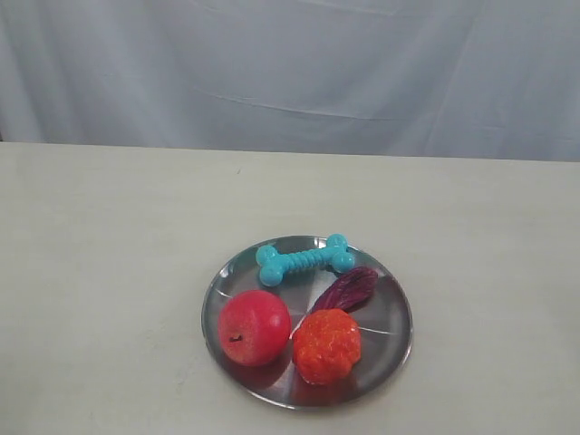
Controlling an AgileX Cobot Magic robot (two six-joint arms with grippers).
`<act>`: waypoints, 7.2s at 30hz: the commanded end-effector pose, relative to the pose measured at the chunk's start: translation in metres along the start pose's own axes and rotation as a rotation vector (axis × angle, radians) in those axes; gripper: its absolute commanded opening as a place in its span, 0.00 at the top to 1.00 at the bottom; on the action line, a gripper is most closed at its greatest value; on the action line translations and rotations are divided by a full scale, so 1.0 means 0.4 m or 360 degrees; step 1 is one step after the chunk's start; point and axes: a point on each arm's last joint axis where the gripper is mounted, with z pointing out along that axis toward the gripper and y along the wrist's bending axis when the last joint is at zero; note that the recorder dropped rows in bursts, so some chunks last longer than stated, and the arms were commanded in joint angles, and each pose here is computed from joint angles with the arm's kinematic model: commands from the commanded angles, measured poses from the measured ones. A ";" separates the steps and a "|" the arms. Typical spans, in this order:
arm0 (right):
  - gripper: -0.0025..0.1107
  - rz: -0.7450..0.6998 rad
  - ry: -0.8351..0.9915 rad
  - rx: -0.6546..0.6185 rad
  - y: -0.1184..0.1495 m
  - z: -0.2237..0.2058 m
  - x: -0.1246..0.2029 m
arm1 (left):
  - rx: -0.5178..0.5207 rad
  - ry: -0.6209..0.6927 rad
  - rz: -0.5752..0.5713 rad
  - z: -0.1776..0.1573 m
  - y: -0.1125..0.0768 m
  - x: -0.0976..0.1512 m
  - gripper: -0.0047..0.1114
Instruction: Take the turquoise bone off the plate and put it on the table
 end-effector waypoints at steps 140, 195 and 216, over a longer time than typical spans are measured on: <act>0.50 -0.1296 0.2216 -0.1958 0.449 0.765 0.635 | -0.0007 -0.0007 -0.0008 0.000 0.001 0.001 0.96; 0.98 -0.0007 0.2472 0.0086 -0.048 0.870 0.155 | -0.0008 -0.0007 -0.0007 0.000 0.001 0.001 0.96; 0.98 0.0389 0.2845 -0.0035 -0.033 0.734 0.639 | -0.0008 -0.0007 -0.0007 0.000 0.001 0.001 0.96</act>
